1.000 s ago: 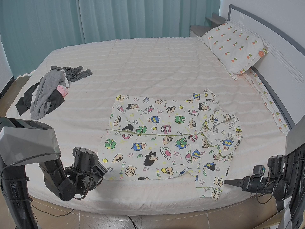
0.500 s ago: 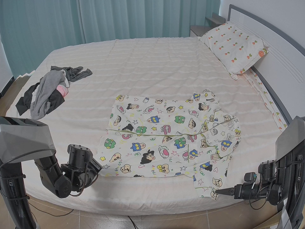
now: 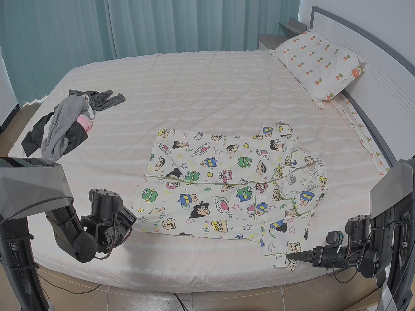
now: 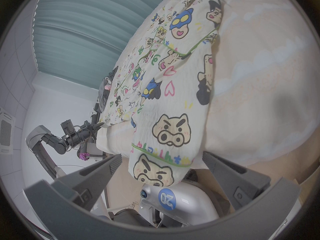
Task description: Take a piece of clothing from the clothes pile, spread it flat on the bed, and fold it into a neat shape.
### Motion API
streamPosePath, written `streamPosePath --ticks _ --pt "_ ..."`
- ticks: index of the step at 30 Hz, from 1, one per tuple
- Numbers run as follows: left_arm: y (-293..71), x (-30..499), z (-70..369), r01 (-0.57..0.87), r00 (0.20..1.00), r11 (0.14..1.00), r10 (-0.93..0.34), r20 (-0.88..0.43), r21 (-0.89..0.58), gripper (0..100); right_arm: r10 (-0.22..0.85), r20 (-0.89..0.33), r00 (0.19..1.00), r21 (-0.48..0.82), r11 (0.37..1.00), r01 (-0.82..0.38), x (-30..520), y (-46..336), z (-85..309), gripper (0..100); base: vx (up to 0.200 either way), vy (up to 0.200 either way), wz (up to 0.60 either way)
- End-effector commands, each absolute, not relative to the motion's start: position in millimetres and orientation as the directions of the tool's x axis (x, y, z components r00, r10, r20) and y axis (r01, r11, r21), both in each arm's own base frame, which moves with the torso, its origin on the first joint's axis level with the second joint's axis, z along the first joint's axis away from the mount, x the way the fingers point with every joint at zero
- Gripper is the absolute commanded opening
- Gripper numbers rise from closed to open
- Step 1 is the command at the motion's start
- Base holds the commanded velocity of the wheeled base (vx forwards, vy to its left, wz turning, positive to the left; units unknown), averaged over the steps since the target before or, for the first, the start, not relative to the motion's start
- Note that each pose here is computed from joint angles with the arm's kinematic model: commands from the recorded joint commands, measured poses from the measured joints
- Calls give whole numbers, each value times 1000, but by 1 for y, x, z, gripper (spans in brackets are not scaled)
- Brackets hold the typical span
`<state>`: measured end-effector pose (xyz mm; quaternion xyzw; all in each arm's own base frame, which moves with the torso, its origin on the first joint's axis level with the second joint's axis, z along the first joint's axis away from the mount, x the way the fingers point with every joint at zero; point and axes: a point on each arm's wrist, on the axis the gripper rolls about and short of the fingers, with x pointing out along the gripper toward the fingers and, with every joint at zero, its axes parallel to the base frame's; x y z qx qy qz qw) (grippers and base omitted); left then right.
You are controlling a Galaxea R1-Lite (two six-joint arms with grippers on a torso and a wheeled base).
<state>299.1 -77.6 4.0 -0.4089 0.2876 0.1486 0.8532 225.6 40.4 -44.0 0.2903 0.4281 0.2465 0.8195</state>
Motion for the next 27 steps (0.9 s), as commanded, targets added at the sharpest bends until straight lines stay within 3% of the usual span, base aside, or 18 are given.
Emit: streamPosePath --ticks 1,21,22,27 --pt "-78 298 4 -490 788 622 17 -615 -610 0 626 -572 530 667 731 -143 227 41 -46 100 0 0 0" --pt "-86 292 3 -476 784 637 -5 -621 -606 0 647 -555 523 654 728 -207 238 56 -51 100 0 0 0" --pt "-86 292 3 -475 784 638 -7 -621 -606 0 648 -558 518 653 728 -209 237 58 -51 0 0 0 0" --pt "-86 291 2 -478 780 639 -5 -626 -602 0 640 -586 497 649 738 -184 225 57 -49 0 0 0 0"
